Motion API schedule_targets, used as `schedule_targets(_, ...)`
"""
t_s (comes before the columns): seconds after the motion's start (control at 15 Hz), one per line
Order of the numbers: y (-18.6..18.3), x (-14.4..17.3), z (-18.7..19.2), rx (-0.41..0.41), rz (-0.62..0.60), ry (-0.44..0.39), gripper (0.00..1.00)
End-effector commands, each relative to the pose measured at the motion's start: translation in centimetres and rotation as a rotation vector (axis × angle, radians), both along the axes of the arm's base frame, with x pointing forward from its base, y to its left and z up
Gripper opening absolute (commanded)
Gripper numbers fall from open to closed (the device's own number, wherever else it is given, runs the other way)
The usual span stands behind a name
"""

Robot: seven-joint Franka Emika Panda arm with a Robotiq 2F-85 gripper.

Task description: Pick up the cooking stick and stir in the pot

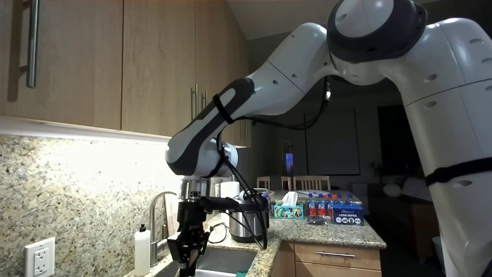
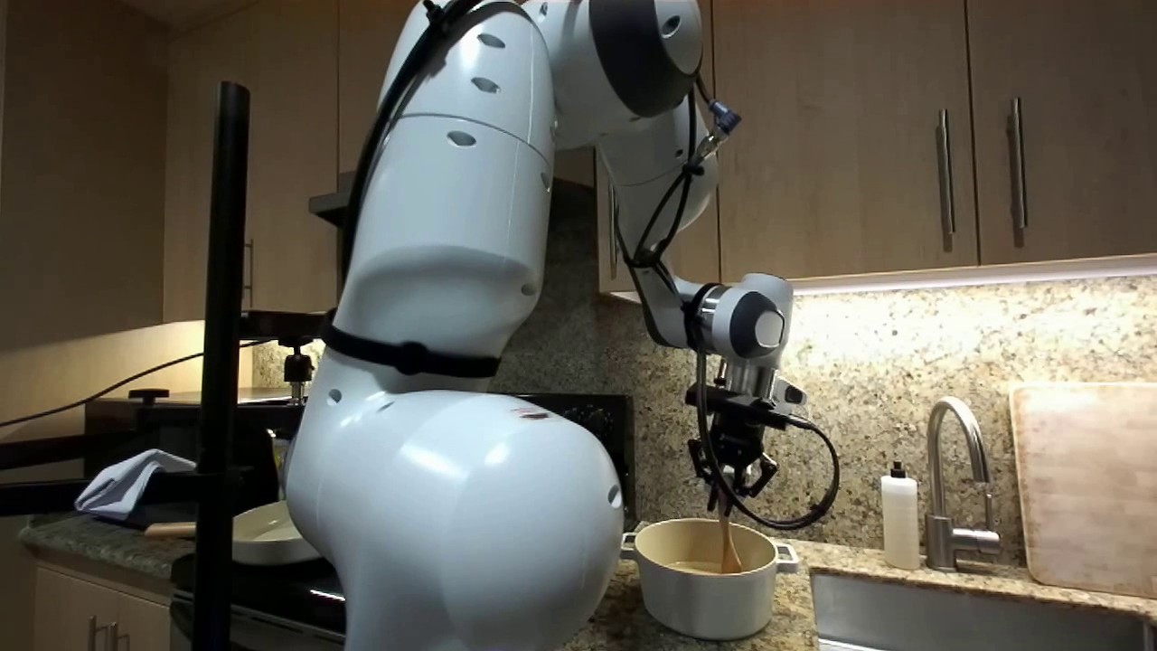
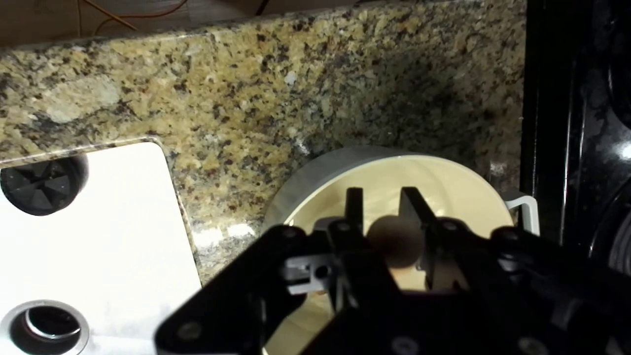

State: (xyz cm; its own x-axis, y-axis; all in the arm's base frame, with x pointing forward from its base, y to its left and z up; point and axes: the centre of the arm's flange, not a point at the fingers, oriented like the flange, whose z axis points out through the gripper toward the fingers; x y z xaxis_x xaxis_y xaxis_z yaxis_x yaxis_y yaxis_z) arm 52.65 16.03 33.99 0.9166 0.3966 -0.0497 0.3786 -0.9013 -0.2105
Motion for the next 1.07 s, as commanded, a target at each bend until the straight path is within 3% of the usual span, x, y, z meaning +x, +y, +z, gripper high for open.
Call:
schedule_targets(0.0,1.1,-2.6,-1.7,-0.044,0.013,0.036,0.06)
schedule_targets(0.4,4.5,-4.4,-4.2,-0.088,0.129,0.1,0.06)
schedule_targets(1.0,9.7,-5.1,-3.6,-0.151,0.299,0.058,0.06)
